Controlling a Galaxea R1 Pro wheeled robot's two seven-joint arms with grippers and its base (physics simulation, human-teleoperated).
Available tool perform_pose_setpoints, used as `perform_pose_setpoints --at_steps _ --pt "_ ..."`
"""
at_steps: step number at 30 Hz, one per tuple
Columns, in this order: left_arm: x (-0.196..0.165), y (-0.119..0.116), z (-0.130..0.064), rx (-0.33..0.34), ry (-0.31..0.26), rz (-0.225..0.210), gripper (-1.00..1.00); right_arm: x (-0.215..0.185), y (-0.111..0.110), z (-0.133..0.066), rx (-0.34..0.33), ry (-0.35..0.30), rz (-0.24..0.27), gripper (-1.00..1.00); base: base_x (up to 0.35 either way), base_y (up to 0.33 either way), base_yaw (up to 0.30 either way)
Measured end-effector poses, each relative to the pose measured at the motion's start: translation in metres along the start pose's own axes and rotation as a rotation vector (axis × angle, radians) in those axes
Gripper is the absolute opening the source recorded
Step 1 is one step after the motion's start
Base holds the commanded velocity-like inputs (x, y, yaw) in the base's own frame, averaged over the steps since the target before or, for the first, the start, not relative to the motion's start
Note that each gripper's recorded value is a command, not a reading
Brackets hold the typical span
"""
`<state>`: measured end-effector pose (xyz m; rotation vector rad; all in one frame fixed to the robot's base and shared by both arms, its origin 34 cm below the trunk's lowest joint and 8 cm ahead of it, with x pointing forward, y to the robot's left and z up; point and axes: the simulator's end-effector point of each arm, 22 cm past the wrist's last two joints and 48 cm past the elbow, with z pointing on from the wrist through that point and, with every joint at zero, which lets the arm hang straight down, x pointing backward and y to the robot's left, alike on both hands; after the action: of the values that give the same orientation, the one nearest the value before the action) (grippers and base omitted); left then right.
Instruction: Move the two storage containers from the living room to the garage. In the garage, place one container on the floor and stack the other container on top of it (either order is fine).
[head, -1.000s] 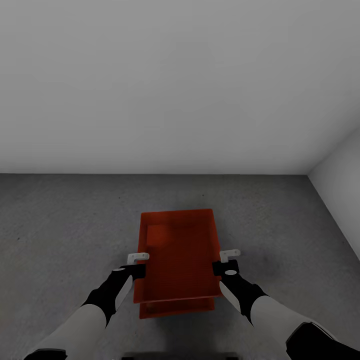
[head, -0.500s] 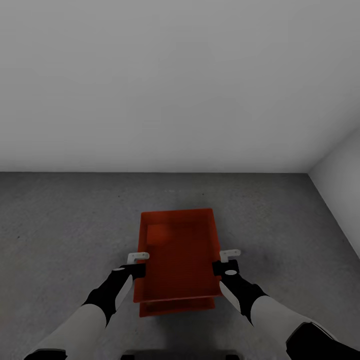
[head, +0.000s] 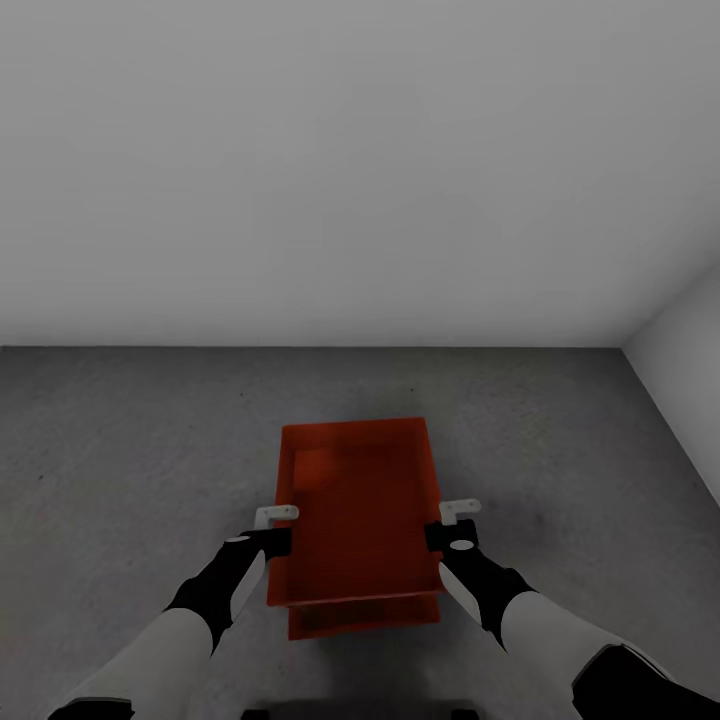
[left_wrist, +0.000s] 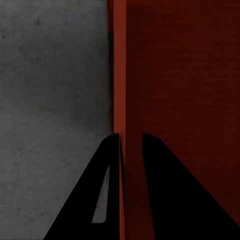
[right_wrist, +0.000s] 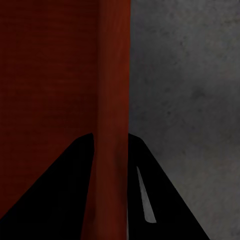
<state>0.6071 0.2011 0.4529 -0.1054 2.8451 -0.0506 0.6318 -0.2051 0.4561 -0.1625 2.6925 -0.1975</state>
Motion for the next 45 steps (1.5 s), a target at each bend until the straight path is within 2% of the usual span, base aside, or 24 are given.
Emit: perform_pose_setpoints --at_steps 22,33,45 --pt "-0.0024 -0.0004 -0.0001 0.000 -0.007 0.001 -1.00 -0.0015 -0.0004 0.0002 0.002 -0.006 0.002 -1.00 0.015 0.025 0.000" --pt "-0.0007 -0.0003 0.0002 -0.001 -0.002 0.000 -1.00 -0.0004 -0.0003 0.0003 0.001 -0.002 0.000 -1.00 -0.141 0.000 0.000" --pt "-0.0005 -0.0003 0.0002 0.000 -0.003 -0.001 -1.00 -0.0006 -0.0003 0.0002 0.002 -0.003 0.000 -1.00 -0.011 0.000 0.000"
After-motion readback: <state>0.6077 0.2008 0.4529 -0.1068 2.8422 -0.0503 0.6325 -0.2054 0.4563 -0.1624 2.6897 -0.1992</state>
